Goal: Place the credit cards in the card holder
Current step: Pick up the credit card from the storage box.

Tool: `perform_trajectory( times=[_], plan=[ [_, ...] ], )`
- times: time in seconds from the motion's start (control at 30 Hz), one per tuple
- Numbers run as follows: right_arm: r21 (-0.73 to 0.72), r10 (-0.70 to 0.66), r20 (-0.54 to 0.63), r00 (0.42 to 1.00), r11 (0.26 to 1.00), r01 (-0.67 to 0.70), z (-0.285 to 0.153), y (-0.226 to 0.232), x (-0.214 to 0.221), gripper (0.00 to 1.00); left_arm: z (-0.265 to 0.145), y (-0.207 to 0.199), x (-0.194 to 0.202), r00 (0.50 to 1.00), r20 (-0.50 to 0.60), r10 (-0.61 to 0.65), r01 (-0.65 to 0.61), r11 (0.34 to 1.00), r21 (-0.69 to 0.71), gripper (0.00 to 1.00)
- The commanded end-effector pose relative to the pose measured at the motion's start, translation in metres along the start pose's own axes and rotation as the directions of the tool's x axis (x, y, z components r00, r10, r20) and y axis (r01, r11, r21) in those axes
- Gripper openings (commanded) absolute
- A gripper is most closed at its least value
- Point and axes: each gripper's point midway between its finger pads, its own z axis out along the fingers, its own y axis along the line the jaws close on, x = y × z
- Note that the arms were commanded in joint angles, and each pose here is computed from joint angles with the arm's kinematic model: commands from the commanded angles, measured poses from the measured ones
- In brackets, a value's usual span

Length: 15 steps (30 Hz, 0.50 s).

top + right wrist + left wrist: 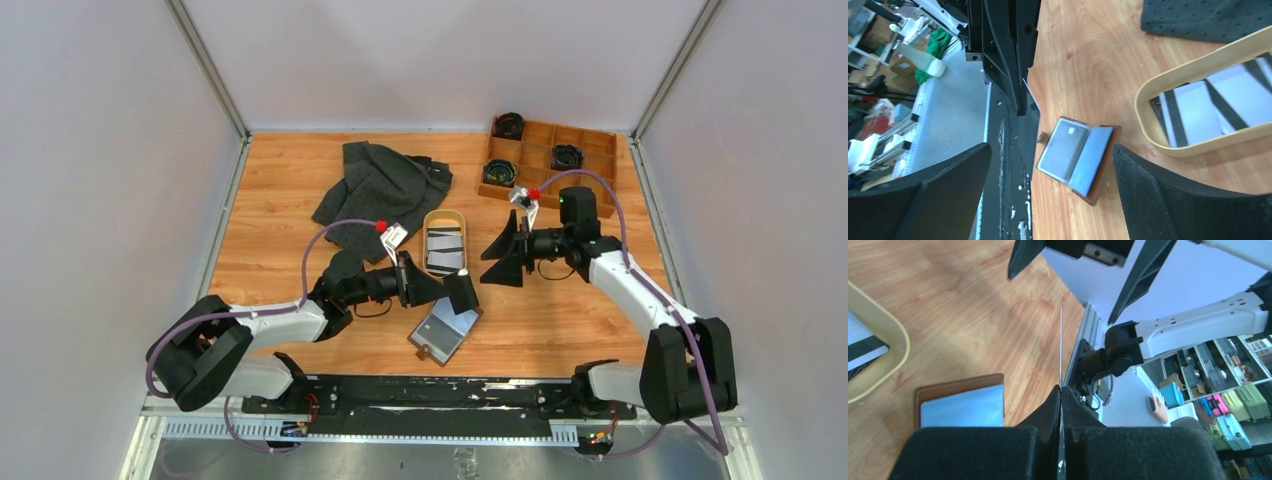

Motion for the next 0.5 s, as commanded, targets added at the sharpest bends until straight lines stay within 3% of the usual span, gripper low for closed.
perform_trajectory(
  times=[0.0, 0.47],
  plan=[
    [-0.062, 0.042, -0.035, 0.999, 0.997, -0.044, 0.017, 0.008, 0.005, 0.91, 0.004, -0.016, -0.011, 0.998, 0.057, 0.019, -0.023, 0.998, 0.067, 0.0],
    [-0.178, 0.102, -0.081, 0.991, 0.977, -0.115, 0.034, 0.026, 0.008, 0.54, 0.01, -0.011, 0.001, 1.0, 0.031, -0.002, 0.0, 0.997, 0.078, 0.0]
  ],
)
